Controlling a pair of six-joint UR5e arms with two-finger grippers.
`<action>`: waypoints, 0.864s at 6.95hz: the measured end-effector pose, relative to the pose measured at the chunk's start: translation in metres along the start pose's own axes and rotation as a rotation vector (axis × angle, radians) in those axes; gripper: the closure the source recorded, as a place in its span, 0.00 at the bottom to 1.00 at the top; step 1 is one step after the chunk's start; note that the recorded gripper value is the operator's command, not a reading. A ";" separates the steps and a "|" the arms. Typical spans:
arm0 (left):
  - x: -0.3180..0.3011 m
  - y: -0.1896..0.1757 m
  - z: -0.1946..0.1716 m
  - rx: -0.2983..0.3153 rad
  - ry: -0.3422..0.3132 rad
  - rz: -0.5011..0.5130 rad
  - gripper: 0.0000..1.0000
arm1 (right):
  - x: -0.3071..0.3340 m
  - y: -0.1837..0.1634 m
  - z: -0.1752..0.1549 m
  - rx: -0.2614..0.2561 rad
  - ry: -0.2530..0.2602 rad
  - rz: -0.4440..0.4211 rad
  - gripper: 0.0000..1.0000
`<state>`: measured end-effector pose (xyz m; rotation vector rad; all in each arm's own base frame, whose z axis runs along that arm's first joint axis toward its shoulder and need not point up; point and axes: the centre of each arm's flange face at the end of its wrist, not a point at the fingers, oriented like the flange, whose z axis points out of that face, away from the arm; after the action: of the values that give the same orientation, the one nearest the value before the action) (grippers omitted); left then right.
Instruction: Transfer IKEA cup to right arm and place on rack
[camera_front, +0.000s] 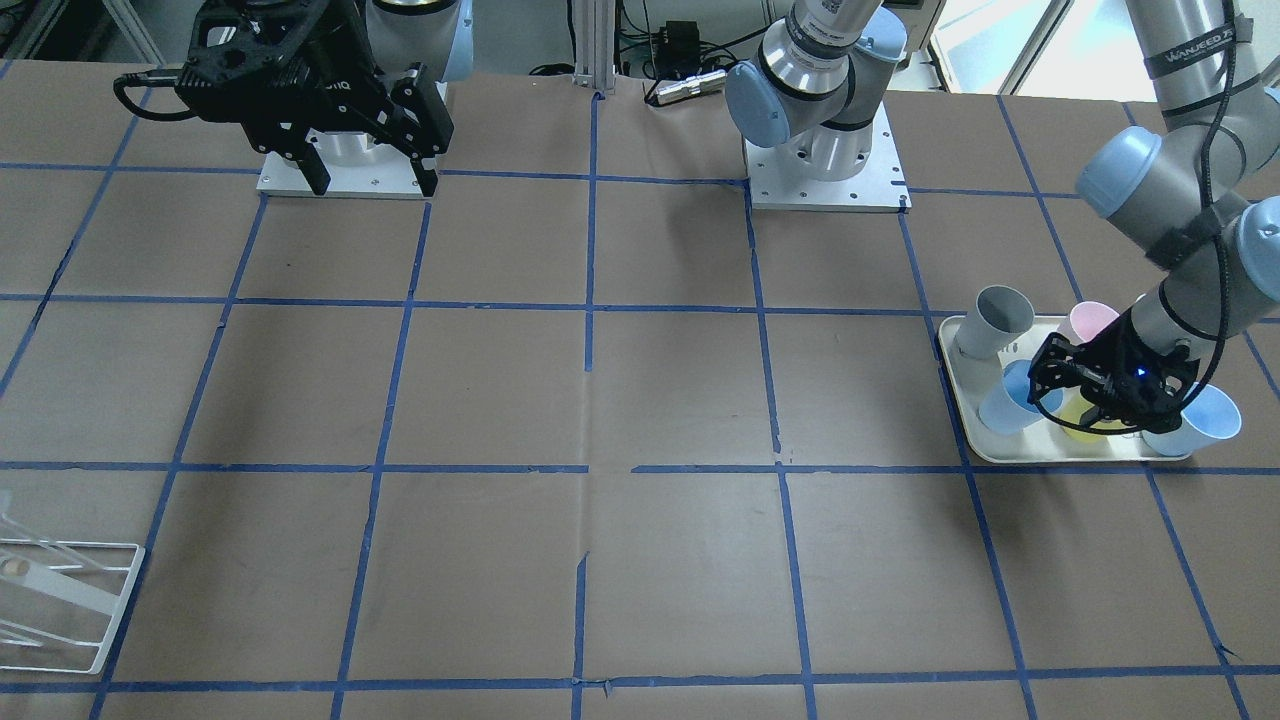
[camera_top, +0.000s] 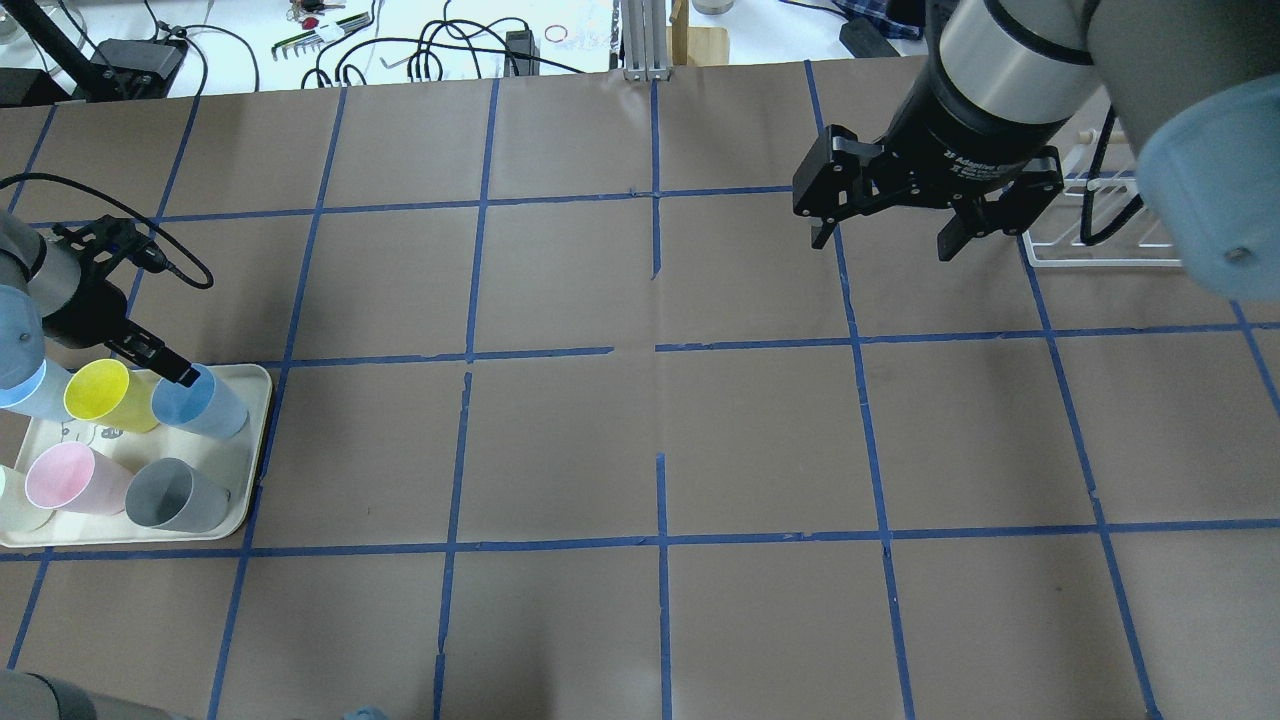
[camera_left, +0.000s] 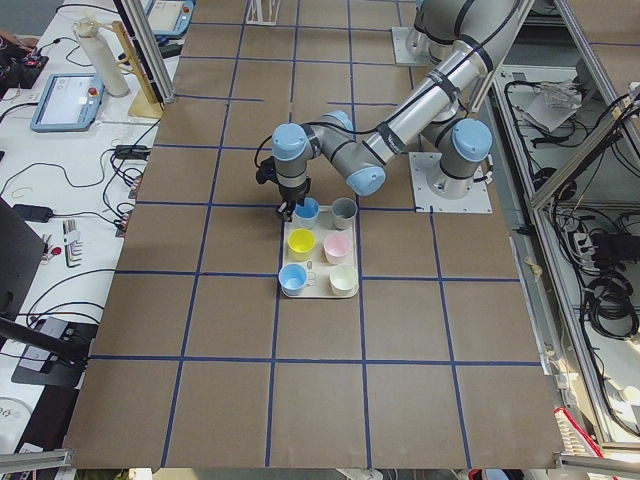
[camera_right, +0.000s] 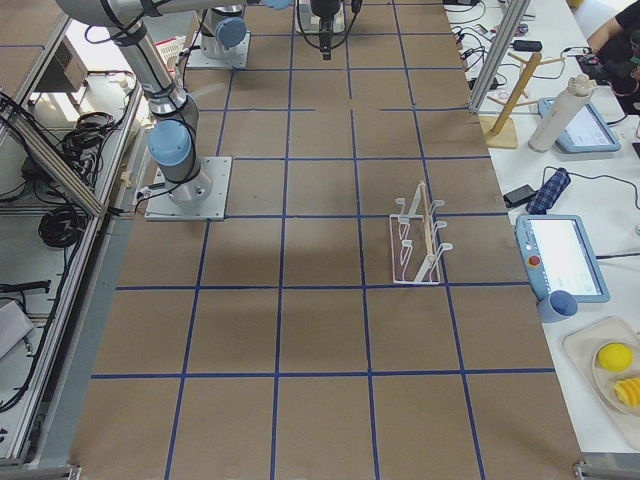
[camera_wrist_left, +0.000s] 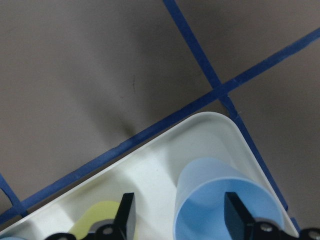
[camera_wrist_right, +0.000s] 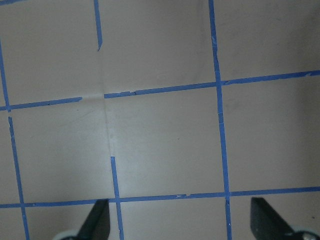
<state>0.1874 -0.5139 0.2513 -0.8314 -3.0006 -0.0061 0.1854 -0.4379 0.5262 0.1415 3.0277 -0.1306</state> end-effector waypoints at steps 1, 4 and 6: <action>0.001 0.000 0.003 -0.005 0.009 0.004 0.32 | 0.000 0.000 0.000 0.000 0.001 0.000 0.00; -0.002 -0.001 0.016 -0.017 0.035 0.016 1.00 | 0.002 0.000 0.000 -0.001 0.005 0.003 0.00; -0.003 -0.002 0.018 -0.013 0.040 0.018 1.00 | 0.006 -0.002 -0.001 0.003 0.013 -0.006 0.00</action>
<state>0.1884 -0.5167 0.2328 -0.8487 -2.9589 -0.0419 0.1793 -0.4393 0.5268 0.1345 3.0415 -0.1346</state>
